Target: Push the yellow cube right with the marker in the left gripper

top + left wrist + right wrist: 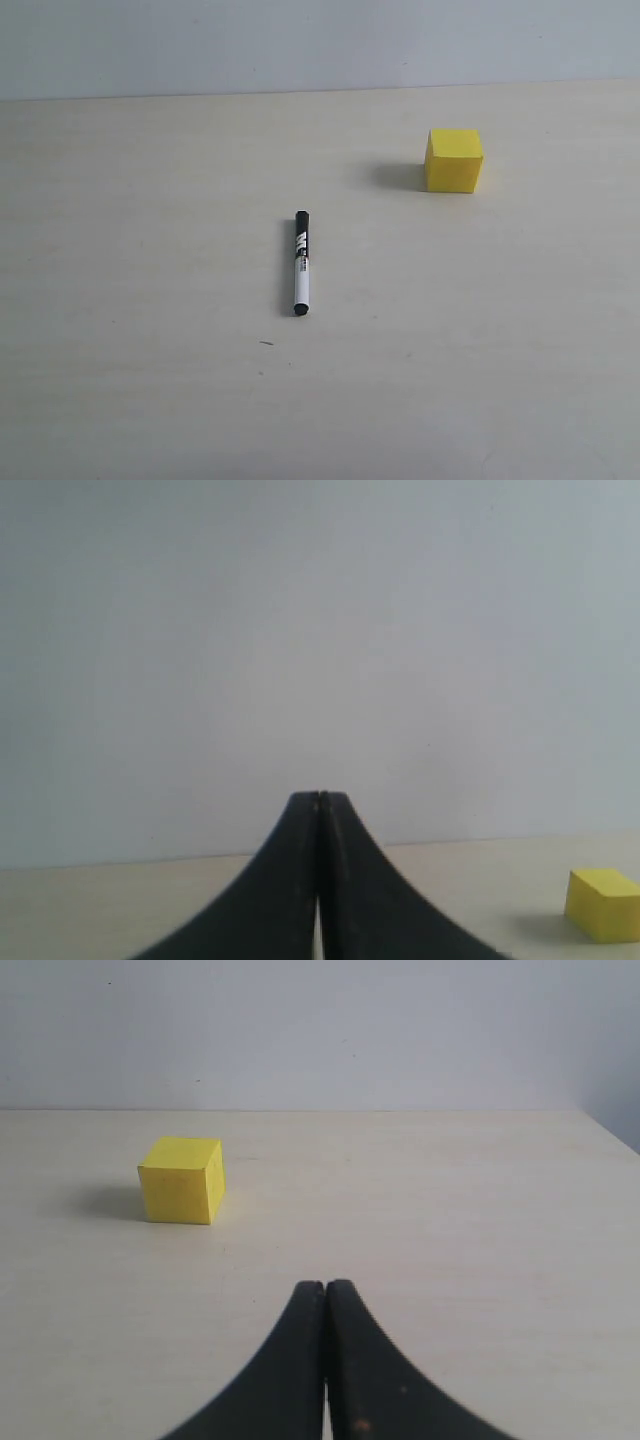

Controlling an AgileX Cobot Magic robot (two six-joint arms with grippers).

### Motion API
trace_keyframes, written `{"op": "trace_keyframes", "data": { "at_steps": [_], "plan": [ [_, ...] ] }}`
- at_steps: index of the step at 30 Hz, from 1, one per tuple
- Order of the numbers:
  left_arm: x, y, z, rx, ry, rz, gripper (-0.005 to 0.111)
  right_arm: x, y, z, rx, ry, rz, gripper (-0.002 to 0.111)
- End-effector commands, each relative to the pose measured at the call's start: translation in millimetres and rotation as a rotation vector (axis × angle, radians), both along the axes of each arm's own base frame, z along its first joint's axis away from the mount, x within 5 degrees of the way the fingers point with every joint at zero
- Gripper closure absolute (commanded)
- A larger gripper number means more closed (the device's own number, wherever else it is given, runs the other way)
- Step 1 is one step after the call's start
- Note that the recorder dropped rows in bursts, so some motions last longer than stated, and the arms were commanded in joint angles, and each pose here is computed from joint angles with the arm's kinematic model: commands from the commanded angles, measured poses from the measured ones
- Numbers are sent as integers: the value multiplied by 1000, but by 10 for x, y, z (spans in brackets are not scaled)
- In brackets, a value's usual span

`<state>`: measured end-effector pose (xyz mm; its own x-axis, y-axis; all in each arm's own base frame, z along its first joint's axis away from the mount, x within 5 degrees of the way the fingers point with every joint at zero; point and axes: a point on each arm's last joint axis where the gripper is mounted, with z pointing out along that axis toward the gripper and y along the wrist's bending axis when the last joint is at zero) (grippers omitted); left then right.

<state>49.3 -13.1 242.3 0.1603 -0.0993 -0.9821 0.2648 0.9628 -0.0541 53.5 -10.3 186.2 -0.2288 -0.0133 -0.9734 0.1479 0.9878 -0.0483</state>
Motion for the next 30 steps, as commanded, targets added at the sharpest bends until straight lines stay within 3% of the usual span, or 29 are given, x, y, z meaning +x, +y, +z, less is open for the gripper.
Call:
{"op": "trace_keyframes", "data": {
  "at_steps": [1,7,15,21,30],
  "plan": [
    [21,3,-126,44,56,14,107,-1,-3,-5,-8,-9,-4,108],
    [54,-5,-323,82,113,17,107,-1,-3,-5,-8,-9,-4,108],
    [58,7,-391,73,193,26,107,-1,-3,-5,-8,-9,-4,108],
    [34,51,-613,114,437,65,107,-1,-3,-5,-8,-9,-4,108],
    [35,52,-610,120,433,66,107,-1,-3,-5,-8,-9,-4,108]
  ]
}}
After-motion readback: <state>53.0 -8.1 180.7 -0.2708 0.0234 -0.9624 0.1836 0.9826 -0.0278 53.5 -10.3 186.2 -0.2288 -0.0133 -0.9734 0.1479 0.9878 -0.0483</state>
